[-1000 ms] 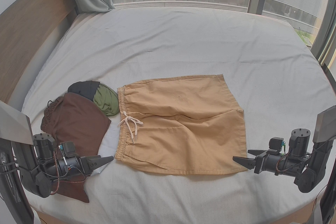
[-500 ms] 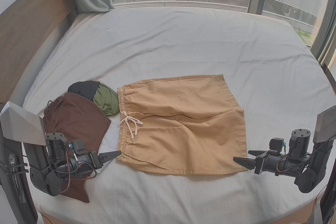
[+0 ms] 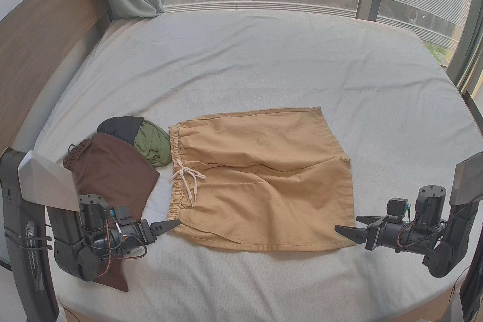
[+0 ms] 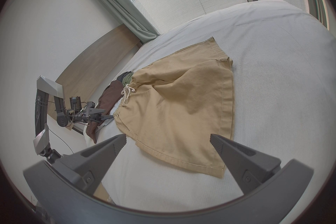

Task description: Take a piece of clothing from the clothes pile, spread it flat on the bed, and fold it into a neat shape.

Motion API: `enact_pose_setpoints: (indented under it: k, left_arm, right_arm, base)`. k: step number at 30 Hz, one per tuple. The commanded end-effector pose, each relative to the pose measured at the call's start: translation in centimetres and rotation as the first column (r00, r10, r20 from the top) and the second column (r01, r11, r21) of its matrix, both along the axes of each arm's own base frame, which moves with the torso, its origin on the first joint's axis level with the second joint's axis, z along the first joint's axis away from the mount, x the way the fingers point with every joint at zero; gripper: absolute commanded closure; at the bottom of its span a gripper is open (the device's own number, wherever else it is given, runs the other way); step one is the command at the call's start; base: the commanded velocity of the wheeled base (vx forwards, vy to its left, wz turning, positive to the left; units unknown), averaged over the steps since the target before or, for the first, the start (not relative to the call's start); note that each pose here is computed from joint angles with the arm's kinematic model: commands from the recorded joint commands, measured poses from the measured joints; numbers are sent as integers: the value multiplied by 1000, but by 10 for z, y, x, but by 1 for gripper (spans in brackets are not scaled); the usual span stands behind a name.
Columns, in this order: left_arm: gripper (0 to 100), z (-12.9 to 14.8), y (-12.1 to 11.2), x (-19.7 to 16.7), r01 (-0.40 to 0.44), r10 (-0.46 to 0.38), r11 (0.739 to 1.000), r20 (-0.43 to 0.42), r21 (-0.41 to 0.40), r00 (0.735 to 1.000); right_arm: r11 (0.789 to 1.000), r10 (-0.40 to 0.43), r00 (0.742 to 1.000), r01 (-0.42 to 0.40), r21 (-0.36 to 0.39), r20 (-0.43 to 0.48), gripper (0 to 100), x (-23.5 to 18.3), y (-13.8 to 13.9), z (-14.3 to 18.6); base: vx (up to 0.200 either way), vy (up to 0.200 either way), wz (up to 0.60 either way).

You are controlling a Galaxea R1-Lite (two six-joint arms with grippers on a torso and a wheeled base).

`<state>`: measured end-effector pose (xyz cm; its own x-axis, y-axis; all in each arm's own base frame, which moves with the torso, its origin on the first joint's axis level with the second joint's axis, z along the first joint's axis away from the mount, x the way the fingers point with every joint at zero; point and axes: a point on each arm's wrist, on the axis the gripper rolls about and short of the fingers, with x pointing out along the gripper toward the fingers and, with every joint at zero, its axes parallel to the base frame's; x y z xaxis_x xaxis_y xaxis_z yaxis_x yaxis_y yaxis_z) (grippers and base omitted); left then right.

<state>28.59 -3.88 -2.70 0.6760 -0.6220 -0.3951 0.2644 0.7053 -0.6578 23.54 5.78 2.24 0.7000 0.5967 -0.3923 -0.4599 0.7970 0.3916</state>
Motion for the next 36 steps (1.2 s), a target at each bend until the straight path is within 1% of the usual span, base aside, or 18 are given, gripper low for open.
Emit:
enact_pose_setpoints:
  k: [1,5,9,13,24,25,32,36]
  left_arm:
    - [0,-13,-2,7,-20,20,1000,-20,7,1000]
    - [0,-18,-7,15,-64,64,998,-32,-1,997]
    - [0,-19,-16,16,-70,68,997,-60,-35,996]
    - [0,-18,-19,19,-72,69,996,-59,-53,996]
    - [0,-18,-19,21,-79,76,995,-57,-55,995]
    - [100,-18,-19,21,-79,76,995,-57,-55,995]
    - [100,-18,-19,21,-78,75,995,-56,-56,996]
    - [100,-17,-20,21,-74,71,996,-51,-52,996]
  right_arm:
    - [1000,-1,1000,1,0,0,0,0,0,0]
    - [1000,-3,1000,3,0,5,0,2,-1,0]
    - [1000,-3,1000,3,-1,2,0,1,0,-1]
    - [1000,-5,1000,5,1,4,0,2,-1,0]
    - [1000,-5,1000,5,-2,-1,0,1,-1,-1]
    - [1000,-5,1000,5,-1,1,0,1,-1,-1]
    - [1000,-7,1000,7,-2,-18,0,-1,-3,-3]
    - [1000,-5,998,5,-10,-65,0,-5,-5,-12]
  base:
    - [0,0,0]
    - [0,0,0]
    - [0,0,0]
    - [0,0,0]
    - [0,0,0]
    - [0,0,0]
    - [0,0,0]
    - [0,0,0]
